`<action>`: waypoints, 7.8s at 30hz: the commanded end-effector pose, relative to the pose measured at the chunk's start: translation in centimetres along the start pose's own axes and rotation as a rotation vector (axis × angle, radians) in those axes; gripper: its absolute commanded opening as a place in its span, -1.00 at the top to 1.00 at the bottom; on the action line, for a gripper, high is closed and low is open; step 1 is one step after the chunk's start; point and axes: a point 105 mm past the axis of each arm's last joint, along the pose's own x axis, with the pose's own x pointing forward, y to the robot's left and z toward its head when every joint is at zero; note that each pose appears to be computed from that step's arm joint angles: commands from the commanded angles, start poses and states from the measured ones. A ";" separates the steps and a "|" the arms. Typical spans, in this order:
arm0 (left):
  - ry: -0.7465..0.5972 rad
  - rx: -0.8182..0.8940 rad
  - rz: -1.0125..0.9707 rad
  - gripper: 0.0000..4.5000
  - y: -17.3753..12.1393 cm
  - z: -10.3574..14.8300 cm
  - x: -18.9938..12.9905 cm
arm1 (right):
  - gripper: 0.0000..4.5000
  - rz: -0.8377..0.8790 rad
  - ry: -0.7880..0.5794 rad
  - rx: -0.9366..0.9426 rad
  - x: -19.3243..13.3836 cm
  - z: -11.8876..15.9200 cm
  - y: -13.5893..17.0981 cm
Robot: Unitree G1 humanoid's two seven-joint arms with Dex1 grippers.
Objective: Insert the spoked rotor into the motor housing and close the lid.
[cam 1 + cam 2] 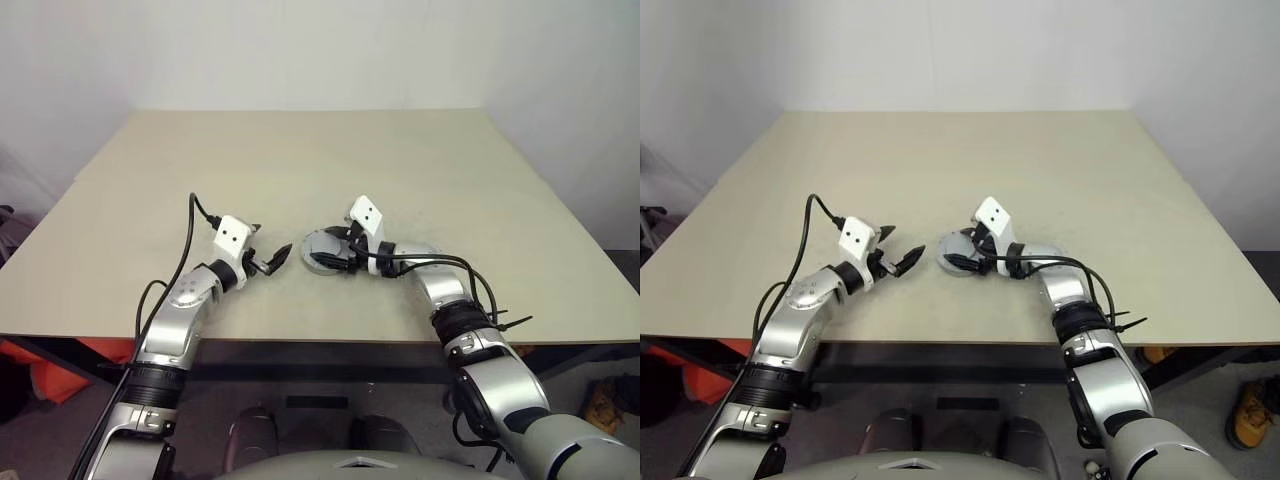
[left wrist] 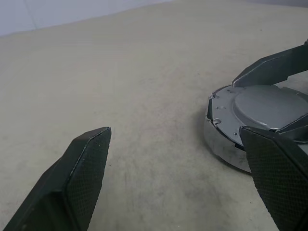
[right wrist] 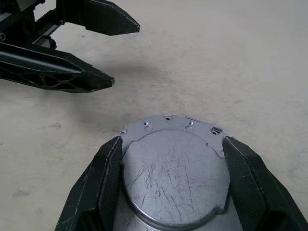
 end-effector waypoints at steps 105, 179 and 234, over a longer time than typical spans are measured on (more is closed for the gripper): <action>-0.030 -0.218 -0.150 0.73 -1.2 1.9 2.4 | -0.41 -0.030 0.172 0.012 0.0 -4.1 0.3; 0.220 -0.186 -0.380 1.00 -5.3 -1.0 5.3 | -0.99 -0.279 -0.145 0.177 -4.0 7.1 -4.2; 0.208 -0.149 -0.308 1.00 -3.6 -0.9 4.9 | -0.41 -0.248 -0.009 1.271 -2.0 0.4 -2.0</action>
